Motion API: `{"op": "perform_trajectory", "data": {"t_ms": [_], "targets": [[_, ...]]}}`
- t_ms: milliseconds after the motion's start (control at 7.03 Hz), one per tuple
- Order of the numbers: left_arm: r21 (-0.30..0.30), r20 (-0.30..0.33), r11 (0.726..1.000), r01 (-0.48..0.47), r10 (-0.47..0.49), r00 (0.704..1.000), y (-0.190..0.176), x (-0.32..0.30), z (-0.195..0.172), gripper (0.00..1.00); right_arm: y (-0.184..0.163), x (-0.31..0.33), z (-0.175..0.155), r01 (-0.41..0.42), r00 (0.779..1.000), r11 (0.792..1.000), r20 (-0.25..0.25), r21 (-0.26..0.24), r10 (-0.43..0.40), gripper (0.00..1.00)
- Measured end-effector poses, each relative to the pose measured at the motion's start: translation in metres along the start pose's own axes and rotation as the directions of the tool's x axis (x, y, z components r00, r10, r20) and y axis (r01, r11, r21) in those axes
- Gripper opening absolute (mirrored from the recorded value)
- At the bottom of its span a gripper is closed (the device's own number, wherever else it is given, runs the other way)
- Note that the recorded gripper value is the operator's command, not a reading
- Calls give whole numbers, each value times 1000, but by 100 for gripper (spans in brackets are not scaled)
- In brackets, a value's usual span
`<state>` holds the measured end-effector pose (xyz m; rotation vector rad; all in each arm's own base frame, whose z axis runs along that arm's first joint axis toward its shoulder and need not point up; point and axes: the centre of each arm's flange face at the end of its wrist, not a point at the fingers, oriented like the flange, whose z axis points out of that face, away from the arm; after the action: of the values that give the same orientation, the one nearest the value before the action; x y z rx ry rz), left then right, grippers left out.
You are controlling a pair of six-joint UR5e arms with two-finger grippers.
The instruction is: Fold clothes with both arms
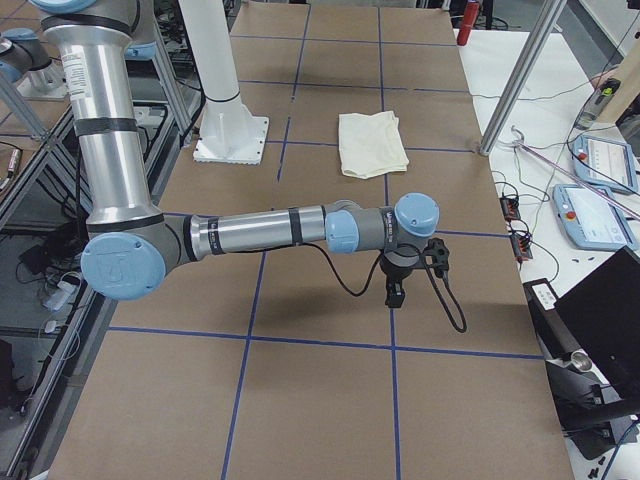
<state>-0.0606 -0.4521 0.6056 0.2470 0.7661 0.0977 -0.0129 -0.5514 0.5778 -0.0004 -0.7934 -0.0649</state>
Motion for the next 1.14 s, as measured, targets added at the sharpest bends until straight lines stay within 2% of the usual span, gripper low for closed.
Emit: {"op": "perform_trajectory", "data": {"t_ms": [426, 711, 1137], "targets": [[-34, -49, 999, 31, -33, 998, -4, 8, -2, 100, 7, -4, -4, 8, 998, 1000, -55, -8, -8, 100], [-72, -49, 997, 37, -41, 998, -13, 26, -12, 100, 16, 2, 1, -11, 998, 1000, -58, -15, 10, 100], [-158, -30, 987, -11, 6, 1000, -19, 40, -6, 100, 31, -3, -2, 0, 999, 1000, -47, -9, -1, 100]]}}
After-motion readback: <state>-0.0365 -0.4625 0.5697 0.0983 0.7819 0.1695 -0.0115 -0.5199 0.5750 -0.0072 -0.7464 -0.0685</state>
